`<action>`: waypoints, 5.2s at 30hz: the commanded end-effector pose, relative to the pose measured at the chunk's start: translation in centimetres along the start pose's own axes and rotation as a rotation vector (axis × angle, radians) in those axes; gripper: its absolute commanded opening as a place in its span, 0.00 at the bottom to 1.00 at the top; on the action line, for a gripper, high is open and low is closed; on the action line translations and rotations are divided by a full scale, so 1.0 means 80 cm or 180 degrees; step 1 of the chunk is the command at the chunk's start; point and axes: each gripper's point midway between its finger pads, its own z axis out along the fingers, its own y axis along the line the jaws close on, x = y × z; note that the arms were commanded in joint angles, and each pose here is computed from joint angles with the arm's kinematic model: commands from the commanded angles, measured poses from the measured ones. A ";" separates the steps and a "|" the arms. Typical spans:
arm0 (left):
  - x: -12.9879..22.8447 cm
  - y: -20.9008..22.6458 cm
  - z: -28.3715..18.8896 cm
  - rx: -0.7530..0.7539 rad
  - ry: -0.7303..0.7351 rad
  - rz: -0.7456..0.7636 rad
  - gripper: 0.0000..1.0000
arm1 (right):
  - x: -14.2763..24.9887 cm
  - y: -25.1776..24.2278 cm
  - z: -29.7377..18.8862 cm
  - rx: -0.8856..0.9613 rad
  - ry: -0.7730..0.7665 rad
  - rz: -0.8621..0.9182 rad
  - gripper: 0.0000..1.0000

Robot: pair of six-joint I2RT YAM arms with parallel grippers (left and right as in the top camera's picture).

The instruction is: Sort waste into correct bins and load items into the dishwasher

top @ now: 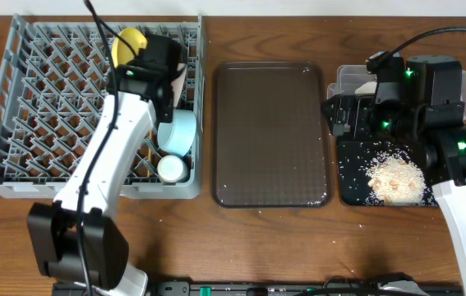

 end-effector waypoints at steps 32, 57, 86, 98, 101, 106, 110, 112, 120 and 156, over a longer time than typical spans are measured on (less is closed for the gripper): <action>0.061 0.064 -0.149 0.0516 -0.0439 -0.0780 0.81 | -0.002 0.000 -0.002 0.0008 -0.0019 0.0030 0.99; 0.176 0.096 -0.245 0.1082 -0.0811 -0.1831 0.88 | -0.002 0.000 -0.002 0.0008 -0.0019 0.0030 0.99; 0.128 0.105 -0.147 0.0699 -0.3633 -0.1617 0.89 | -0.002 0.000 -0.002 0.0007 -0.0018 0.0030 0.99; 0.156 0.081 -0.070 0.0586 -0.3637 -0.1613 0.89 | -0.002 0.000 -0.002 0.0007 -0.0018 0.0030 0.99; 0.160 0.079 -0.060 0.0523 -0.3612 -0.1549 0.89 | -0.002 0.000 -0.002 0.0008 -0.0019 0.0030 0.99; 0.163 0.077 -0.049 0.0467 -0.3560 -0.1484 0.89 | -0.002 0.000 -0.002 0.0008 -0.0019 0.0030 0.99; 0.168 0.073 -0.035 0.0438 -0.3494 -0.1460 0.89 | -0.002 0.000 -0.002 0.0007 -0.0018 0.0030 0.99; 0.172 0.070 -0.028 0.0448 -0.3431 -0.1451 0.90 | -0.002 0.000 -0.002 0.0007 -0.0018 0.0030 0.99; 0.185 0.062 -0.010 0.0456 -0.3197 -0.1404 0.89 | -0.002 0.000 -0.002 0.0007 -0.0018 0.0030 0.99; 0.184 0.060 -0.009 0.0480 -0.3188 -0.1394 0.90 | -0.002 0.000 -0.002 0.0008 -0.0019 0.0030 0.99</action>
